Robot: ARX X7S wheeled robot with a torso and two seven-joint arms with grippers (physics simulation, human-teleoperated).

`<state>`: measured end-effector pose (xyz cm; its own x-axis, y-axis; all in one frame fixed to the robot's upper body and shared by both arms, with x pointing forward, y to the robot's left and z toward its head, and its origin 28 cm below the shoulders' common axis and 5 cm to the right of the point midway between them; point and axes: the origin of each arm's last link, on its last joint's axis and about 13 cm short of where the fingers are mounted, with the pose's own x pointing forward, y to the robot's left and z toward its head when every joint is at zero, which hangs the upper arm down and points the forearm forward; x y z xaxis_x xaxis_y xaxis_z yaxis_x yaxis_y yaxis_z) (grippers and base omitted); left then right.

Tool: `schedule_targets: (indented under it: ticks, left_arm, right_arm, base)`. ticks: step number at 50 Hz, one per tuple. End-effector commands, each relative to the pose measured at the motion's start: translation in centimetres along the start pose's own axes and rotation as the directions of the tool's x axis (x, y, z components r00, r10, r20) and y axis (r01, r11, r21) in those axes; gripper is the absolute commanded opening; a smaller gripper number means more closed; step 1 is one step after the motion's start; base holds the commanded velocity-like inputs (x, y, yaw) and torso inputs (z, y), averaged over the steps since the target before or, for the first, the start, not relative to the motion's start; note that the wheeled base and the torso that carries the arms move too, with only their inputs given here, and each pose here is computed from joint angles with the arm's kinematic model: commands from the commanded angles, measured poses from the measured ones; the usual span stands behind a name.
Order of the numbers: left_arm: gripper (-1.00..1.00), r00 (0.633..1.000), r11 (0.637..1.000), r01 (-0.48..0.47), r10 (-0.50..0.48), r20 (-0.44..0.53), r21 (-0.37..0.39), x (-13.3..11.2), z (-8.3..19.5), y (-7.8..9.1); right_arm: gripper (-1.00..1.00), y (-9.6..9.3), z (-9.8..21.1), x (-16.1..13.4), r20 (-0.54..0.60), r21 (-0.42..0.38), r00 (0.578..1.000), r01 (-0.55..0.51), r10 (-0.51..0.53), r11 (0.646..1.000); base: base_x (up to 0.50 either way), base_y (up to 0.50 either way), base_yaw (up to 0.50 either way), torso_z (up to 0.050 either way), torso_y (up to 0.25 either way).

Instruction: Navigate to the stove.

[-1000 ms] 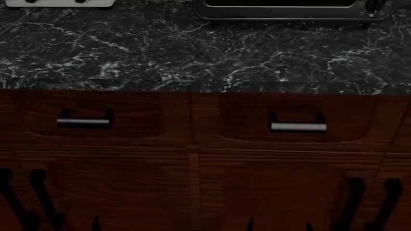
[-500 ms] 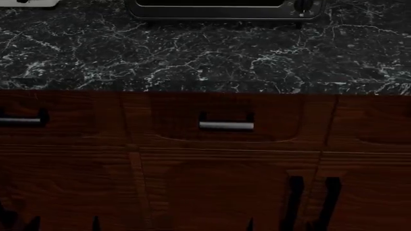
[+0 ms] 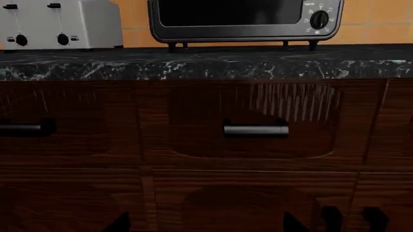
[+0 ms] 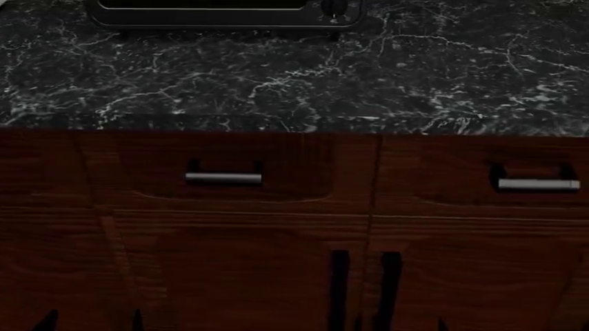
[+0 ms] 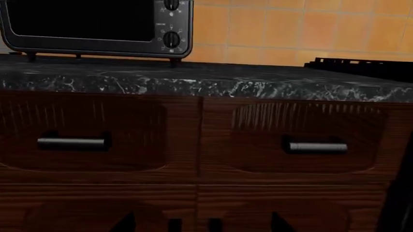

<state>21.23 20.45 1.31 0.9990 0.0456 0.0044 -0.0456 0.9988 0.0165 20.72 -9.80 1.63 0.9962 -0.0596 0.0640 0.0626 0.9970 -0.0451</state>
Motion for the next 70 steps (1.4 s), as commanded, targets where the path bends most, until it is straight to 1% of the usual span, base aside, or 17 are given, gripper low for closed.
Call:
schedule_targets:
  ticks: [1,70]
  left_arm:
    - [1.0,1.0,1.0,0.0,0.0,0.0,0.0,-0.03,0.02,0.02]
    - [1.0,1.0,1.0,0.003,-0.003,0.001,-0.006,-0.03,0.07,0.12]
  right_arm:
    - [1.0,0.03,0.06,-0.06,0.0,-0.001,1.0,0.0,0.0,1.0]
    - [1.0,0.07,0.02,0.02,0.002,0.001,1.0,0.003,-0.003,1.0]
  base:
    - [-0.5,0.0,0.0,0.0,0.0]
    - [-0.5,0.0,0.0,0.0,0.0]
